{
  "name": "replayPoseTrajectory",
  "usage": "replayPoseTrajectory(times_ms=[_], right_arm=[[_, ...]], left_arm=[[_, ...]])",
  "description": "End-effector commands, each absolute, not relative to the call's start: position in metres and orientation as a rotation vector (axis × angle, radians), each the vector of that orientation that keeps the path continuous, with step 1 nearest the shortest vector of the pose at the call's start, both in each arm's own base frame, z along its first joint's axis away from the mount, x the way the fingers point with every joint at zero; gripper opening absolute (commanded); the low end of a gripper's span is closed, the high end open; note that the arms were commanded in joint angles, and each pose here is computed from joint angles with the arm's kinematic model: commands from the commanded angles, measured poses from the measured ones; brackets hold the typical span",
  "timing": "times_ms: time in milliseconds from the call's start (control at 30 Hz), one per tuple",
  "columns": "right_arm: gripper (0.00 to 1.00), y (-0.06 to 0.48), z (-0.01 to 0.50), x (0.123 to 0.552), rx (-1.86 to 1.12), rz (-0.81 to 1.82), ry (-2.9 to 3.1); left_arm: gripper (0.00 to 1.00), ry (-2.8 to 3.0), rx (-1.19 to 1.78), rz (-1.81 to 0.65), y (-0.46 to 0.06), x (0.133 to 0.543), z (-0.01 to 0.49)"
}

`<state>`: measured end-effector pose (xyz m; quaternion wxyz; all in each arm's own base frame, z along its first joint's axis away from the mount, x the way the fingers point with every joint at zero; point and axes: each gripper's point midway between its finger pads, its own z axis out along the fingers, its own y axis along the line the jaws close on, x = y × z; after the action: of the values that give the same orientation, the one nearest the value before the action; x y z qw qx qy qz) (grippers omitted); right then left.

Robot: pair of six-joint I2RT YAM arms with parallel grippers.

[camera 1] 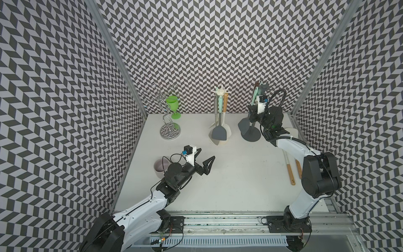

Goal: Take the spatula off the kitchen utensil rack
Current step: Take off the spatula from the rack.

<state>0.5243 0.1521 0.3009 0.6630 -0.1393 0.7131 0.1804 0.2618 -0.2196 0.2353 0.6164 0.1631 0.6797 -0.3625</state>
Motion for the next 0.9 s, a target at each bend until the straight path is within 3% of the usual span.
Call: replayPoseTrajectory(times_ms=[0,533,867], right_arm=[[0.0,0.166,0.343,0.504,-0.414,0.448,1.494],[0.0,0.181,0.334,0.491,-0.522,0.613,1.577],[0.0,0.178,0.332,0.431,-0.436,0.761,1.578]], left_arm=[[1.0,1.541,0.382,-0.824,-0.219,0.261,0.243],[1.0,1.54,0.383,-0.819,-0.22,0.26,0.242],[1.0,1.515,0.389,-0.817,-0.221,0.254,0.252]])
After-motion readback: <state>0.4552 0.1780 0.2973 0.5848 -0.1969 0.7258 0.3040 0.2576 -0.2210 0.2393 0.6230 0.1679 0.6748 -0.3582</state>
